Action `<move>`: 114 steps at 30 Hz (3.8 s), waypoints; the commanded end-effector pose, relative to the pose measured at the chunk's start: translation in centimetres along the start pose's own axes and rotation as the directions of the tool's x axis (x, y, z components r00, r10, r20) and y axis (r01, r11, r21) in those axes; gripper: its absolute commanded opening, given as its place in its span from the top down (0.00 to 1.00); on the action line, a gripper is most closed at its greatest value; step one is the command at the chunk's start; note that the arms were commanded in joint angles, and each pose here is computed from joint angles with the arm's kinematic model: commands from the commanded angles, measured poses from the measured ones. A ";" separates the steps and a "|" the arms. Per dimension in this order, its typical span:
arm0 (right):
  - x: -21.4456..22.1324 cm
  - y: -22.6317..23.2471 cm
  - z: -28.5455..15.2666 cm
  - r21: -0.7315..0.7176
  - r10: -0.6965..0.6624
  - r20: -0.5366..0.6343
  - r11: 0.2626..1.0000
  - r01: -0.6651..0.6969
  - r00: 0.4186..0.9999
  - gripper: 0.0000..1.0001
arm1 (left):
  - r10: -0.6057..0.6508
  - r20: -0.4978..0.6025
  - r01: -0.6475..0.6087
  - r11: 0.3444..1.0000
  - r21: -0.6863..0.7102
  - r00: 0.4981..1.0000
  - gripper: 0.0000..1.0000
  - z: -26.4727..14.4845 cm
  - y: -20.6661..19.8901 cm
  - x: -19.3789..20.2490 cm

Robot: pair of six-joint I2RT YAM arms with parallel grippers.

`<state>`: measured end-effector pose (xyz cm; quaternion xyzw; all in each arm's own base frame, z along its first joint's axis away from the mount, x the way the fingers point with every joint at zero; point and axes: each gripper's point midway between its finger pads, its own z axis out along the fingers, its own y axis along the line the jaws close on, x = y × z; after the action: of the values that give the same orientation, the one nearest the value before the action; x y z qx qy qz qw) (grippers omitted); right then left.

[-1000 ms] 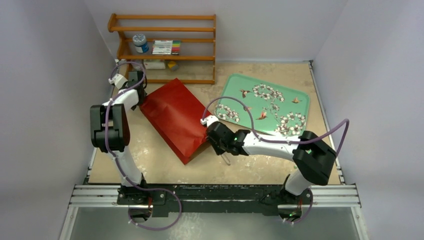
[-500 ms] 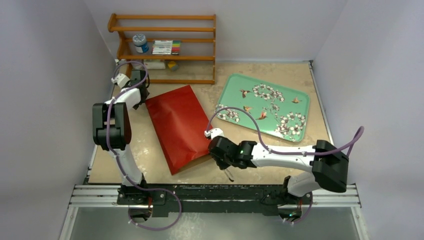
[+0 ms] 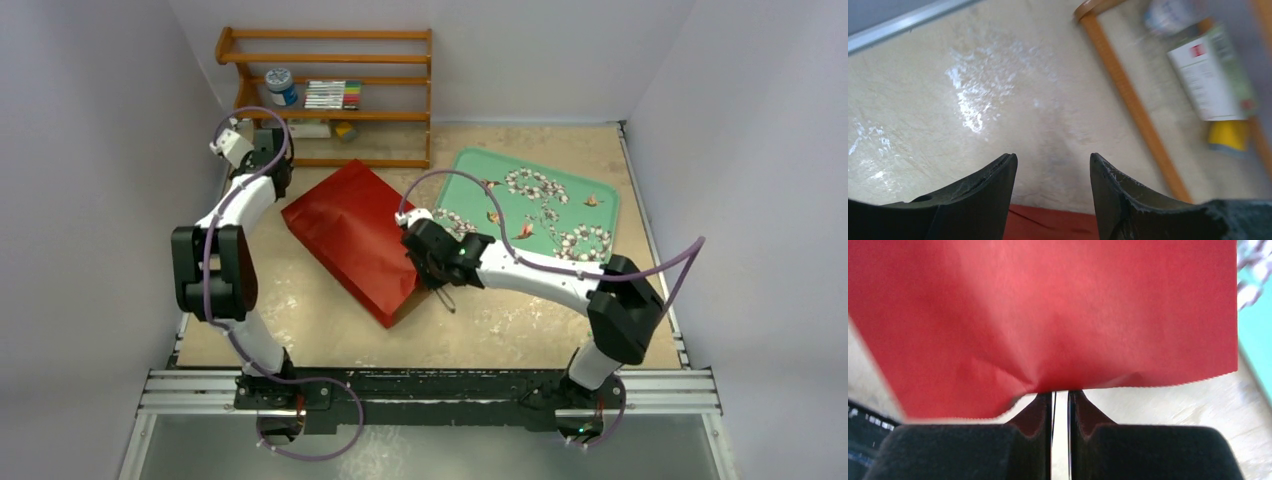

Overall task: Take the fake bread out of the paper bag
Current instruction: Take out the fake bread from the paper bag, then place the fake bread in the container.

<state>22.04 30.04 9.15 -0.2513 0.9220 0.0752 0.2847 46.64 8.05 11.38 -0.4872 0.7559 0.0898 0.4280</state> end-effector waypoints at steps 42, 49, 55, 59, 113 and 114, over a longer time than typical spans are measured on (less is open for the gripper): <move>5.9 -1.4 -9.6 -0.066 0.083 -0.004 0.994 -0.083 0.997 0.99 | 0.120 0.026 -0.122 0.978 0.168 0.992 0.45 -4.1 -13.1 9.4; 7.6 -2.4 -12.6 -0.031 0.147 -0.056 0.988 -0.148 0.988 0.99 | 0.079 0.021 -0.082 0.988 0.129 0.997 0.44 -2.9 -11.9 7.8; 8.2 -3.3 -15.0 -0.023 0.227 -0.061 0.973 -0.229 0.972 1.00 | 0.031 0.019 -0.032 0.995 0.091 0.999 0.44 -1.7 -10.2 5.8; 8.2 -3.9 -16.8 -0.043 0.285 -0.040 0.957 -0.287 0.958 1.00 | 0.009 0.019 -0.011 0.998 0.067 1.000 0.44 -0.9 -8.8 4.5; -6.2 -10.3 3.4 0.224 0.476 0.236 0.821 -0.524 0.847 0.68 | -0.175 0.166 0.161 0.982 0.098 0.970 0.43 -7.8 -1.0 -5.6; -6.0 -10.2 3.3 0.221 0.476 0.230 0.824 -0.522 0.849 0.66 | -0.176 0.166 0.162 0.982 0.096 0.970 0.43 -7.7 -1.0 -5.6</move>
<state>32.57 23.91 7.25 0.0446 0.9417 -0.0020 0.3334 44.58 5.81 18.71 -0.5039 0.7024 0.0567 0.4996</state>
